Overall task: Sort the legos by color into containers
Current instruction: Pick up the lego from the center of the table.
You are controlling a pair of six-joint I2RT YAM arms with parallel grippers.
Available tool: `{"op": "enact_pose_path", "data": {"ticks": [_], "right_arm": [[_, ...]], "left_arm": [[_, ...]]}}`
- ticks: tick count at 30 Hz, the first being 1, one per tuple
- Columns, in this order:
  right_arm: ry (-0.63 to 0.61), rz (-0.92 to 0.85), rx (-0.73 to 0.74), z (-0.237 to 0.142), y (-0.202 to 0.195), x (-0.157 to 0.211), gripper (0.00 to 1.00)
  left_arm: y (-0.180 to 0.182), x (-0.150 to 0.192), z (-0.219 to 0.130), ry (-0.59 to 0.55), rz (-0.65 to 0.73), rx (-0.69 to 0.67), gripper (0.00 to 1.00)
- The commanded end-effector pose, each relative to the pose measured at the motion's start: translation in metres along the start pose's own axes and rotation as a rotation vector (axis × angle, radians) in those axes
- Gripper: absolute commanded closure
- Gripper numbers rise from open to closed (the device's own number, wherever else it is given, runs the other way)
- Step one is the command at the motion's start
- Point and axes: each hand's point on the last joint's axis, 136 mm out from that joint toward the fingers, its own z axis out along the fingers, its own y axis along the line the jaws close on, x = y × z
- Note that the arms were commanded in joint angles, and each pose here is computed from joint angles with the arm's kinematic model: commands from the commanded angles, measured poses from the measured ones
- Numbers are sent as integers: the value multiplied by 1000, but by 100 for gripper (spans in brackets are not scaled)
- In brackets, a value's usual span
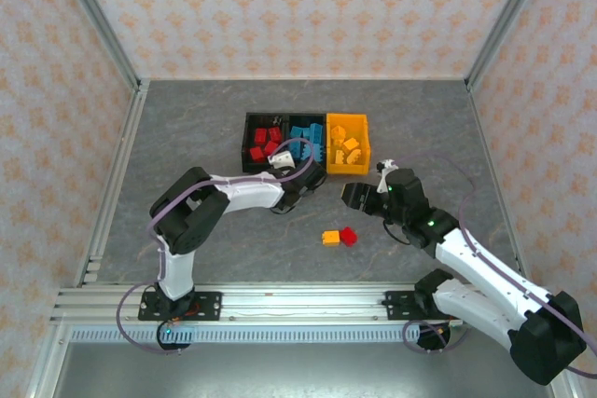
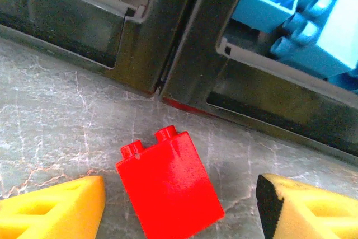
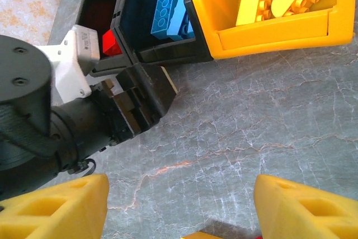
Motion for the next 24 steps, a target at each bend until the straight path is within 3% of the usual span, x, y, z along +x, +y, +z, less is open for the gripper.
{"op": "enact_pose_path", "data": {"ticks": [1,8,14,24], "right_arm": [[-8,-25,20,-1,-4,1,31],[-9,-23,28,-1,-6,1,31],[-11,-20,34,0,-8,2,31],[13,-15,1,5,-3,5,31]], "left_arm": [[10,0,5,-27,49,-82,27],[19,6,16,-22,62,-141,42],[24,10,10,-6,73,-137,66],[25,-4,-37,-20,114,-35,68]]}}
